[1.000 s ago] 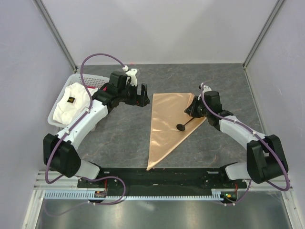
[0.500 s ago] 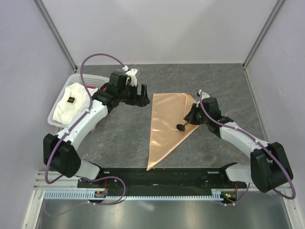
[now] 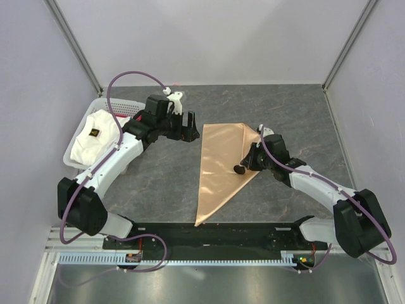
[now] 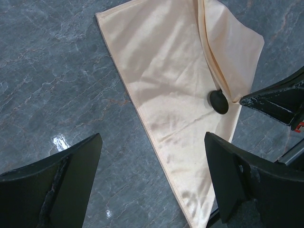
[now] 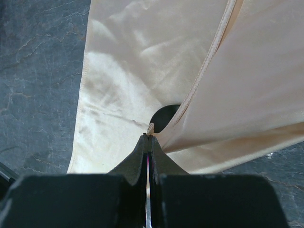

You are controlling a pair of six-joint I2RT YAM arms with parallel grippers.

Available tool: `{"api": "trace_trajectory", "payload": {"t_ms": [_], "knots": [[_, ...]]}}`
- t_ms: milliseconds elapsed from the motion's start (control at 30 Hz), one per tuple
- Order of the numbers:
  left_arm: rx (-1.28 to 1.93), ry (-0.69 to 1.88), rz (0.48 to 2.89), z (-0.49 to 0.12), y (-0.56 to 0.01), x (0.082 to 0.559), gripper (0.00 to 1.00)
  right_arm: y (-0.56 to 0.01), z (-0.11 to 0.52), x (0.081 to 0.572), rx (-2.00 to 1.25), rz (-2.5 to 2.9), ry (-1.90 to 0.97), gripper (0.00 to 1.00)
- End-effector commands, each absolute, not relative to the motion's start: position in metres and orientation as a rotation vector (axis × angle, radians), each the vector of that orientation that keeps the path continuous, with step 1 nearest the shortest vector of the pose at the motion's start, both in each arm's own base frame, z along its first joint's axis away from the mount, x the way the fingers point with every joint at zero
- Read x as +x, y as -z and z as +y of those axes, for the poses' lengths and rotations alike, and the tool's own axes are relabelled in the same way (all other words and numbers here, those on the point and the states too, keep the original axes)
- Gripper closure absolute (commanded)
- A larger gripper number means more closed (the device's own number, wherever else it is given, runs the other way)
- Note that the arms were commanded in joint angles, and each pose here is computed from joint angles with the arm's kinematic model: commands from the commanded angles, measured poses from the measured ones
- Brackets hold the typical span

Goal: Fold the napkin, place the utensils inside, and roll it up
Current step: Fold the napkin

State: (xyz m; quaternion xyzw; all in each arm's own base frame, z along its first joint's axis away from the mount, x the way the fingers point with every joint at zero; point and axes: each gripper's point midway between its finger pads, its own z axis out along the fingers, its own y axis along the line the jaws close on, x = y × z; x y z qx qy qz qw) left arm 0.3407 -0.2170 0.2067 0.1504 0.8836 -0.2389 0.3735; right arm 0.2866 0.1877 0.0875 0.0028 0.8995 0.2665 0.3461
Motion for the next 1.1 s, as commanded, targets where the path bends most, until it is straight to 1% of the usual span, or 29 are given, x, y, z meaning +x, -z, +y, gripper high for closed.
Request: {"api": "trace_trajectory", "payload": {"t_ms": [0,433,533,567,633,667,767,867,1067], "knots": [[0.382,0.661,2.214,-0.223,-0.222,0.339,0.04,-0.089,0.189,0.287,0.017,2.311,-0.683,1.00],[0.382,0.668,2.213,-0.224,-0.222,0.339,0.03,-0.069,0.185,0.277,0.022,2.362,-0.641,1.00],[0.383,0.668,2.215,-0.224,-0.222,0.339,0.03,-0.068,0.183,0.276,0.017,2.367,-0.624,0.86],[0.382,0.666,2.216,-0.224,-0.221,0.339,0.03,-0.069,0.183,0.275,0.009,2.365,-0.623,0.74],[0.377,0.660,2.217,-0.223,-0.221,0.340,0.02,-0.071,0.181,0.273,-0.007,2.365,-0.611,0.63],[0.373,0.654,2.219,-0.222,-0.220,0.341,0.02,-0.073,0.179,0.273,-0.014,2.362,-0.603,0.55],[0.366,0.645,2.214,-0.220,-0.221,0.340,0.02,-0.084,0.177,0.271,-0.058,2.344,-0.587,0.45],[0.353,0.641,2.209,-0.218,-0.224,0.339,0.02,-0.101,0.177,0.268,-0.111,2.312,-0.592,0.41],[0.343,0.652,2.228,-0.212,-0.222,0.324,0.02,-0.124,0.197,0.249,-0.254,2.262,-0.660,0.40]]}}
